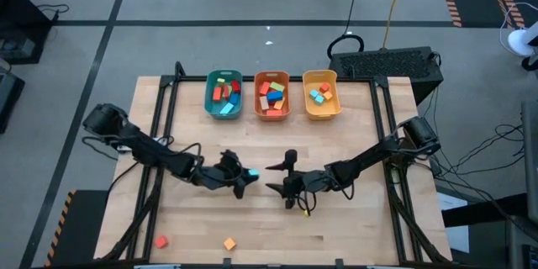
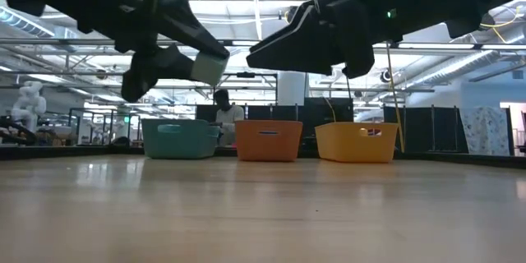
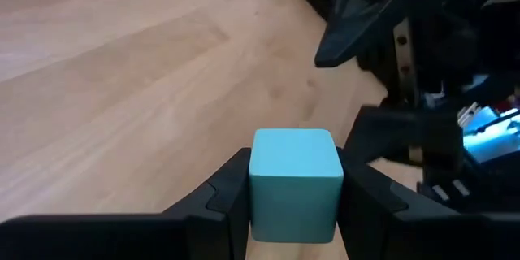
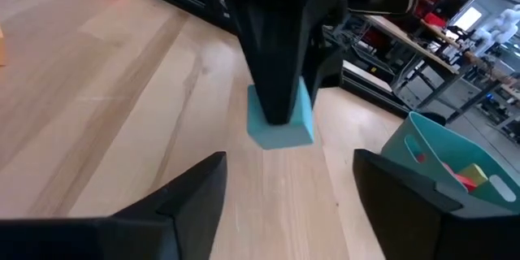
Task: Sort blocks by size
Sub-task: Put the light blue cube block into the yellow bin
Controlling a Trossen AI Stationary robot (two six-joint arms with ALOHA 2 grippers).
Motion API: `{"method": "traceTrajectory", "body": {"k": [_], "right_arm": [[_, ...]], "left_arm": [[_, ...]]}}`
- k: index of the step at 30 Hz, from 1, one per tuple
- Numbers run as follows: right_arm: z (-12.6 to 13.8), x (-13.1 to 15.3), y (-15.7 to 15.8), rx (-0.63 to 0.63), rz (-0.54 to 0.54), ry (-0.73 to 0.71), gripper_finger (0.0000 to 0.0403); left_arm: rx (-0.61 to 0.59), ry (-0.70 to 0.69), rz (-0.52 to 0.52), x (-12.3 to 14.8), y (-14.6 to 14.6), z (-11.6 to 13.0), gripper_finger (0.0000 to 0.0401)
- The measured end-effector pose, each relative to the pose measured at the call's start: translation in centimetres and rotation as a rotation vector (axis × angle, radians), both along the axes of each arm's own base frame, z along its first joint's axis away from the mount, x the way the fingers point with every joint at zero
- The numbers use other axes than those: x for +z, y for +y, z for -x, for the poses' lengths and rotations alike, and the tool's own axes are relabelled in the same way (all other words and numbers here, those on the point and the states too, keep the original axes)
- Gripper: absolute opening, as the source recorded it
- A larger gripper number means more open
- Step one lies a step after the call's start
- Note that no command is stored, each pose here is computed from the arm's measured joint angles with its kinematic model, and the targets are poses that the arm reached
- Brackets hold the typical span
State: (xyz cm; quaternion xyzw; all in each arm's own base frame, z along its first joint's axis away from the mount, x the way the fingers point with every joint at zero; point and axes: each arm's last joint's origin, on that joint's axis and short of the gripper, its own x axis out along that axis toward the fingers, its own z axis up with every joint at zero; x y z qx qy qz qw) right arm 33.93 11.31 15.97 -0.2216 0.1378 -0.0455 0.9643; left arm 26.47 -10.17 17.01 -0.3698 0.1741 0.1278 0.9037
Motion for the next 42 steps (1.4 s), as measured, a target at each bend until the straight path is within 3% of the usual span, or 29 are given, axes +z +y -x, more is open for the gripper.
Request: {"method": "traceTrajectory", "body": {"k": [6, 22, 27, 34, 38, 42], "right_arm": [[-0.1, 0.2, 0.1, 0.001, -0.02, -0.009, 0.0285], [-0.2, 0.1, 0.1, 0.012, -0.065, 0.004, 0.0256], [-0.2, 0.0, 0.0, 0.006, -0.065, 0.012, 0.0224], [-0.1, 0.0, 0.0, -0.006, -0.063, 0.017, 0.0128], [-0.1, 0.0, 0.1, -0.004, -0.071, 0.014, 0.0126], [-0.1, 0.0, 0.2, 0.0, -0.095, 0.008, 0.0119]], "left_arm": [[0.011, -0.076, 0.039, -0.1, 0.2, -0.9, 0.0135], [-0.038, -0.168, 0.076, -0.3, -0.4, -4.2, 0.0135], [-0.046, -0.175, 0.063, -0.1, -0.5, -4.4, 0.0135], [-0.051, -0.163, 0.084, -0.1, -0.5, -4.4, 0.0135], [-0.047, -0.163, 0.099, -0.2, -0.5, -4.4, 0.0153], [-0.079, -0.15, 0.03, -0.2, -0.6, -4.4, 0.0184]]}}
